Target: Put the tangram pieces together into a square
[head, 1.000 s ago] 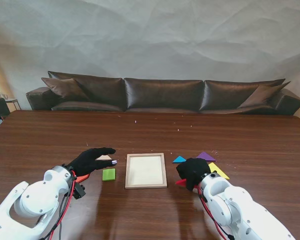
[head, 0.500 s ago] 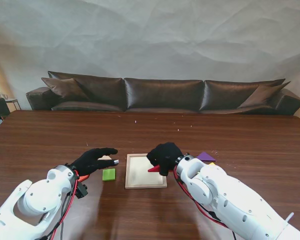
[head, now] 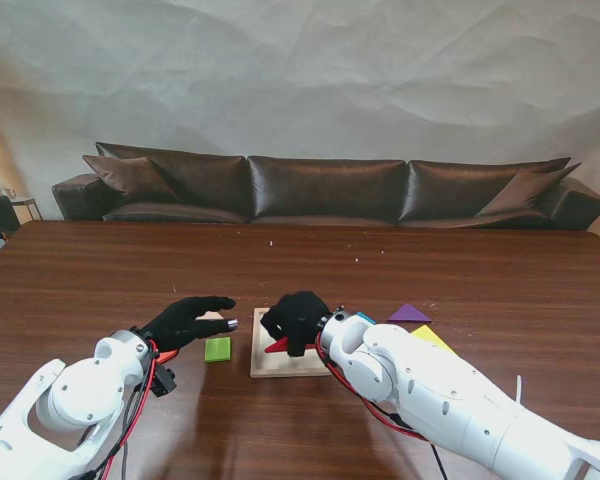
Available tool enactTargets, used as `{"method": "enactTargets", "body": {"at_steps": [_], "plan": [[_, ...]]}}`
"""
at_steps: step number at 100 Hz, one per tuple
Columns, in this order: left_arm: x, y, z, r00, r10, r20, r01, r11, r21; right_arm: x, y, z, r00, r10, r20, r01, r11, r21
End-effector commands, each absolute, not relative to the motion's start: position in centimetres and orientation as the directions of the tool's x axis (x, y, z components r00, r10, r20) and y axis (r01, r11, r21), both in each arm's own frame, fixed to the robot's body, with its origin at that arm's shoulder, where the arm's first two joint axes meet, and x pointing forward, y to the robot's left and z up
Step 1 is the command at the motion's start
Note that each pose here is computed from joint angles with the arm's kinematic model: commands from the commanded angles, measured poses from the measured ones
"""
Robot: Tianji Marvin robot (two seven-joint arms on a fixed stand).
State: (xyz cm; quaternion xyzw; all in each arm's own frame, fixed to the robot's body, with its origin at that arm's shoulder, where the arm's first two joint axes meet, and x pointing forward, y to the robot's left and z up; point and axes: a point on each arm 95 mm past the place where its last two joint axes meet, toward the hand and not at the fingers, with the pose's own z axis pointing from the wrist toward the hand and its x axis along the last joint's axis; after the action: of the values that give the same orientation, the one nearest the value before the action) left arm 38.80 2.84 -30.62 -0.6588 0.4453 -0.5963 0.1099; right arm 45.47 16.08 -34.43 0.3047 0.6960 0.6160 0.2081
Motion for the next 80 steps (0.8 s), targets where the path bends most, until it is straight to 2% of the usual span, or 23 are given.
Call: {"method": "enactTargets", "body": {"at_steps": [1, 80], "plan": [[38.7, 2.7, -30.7, -0.104, -0.713, 0.693, -0.472, -0.578, -0.666, 45.2, 17.0, -34.6, -0.74, 0.666, 0.094, 0.181, 0.063, 0.982], [38.6, 2.8, -30.8, -0.097, -0.717, 0.691, -0.48, -0.574, -0.663, 45.9, 18.4, -36.9, -0.729, 0.672, 0.13, 0.281, 0.121, 0.952]]}}
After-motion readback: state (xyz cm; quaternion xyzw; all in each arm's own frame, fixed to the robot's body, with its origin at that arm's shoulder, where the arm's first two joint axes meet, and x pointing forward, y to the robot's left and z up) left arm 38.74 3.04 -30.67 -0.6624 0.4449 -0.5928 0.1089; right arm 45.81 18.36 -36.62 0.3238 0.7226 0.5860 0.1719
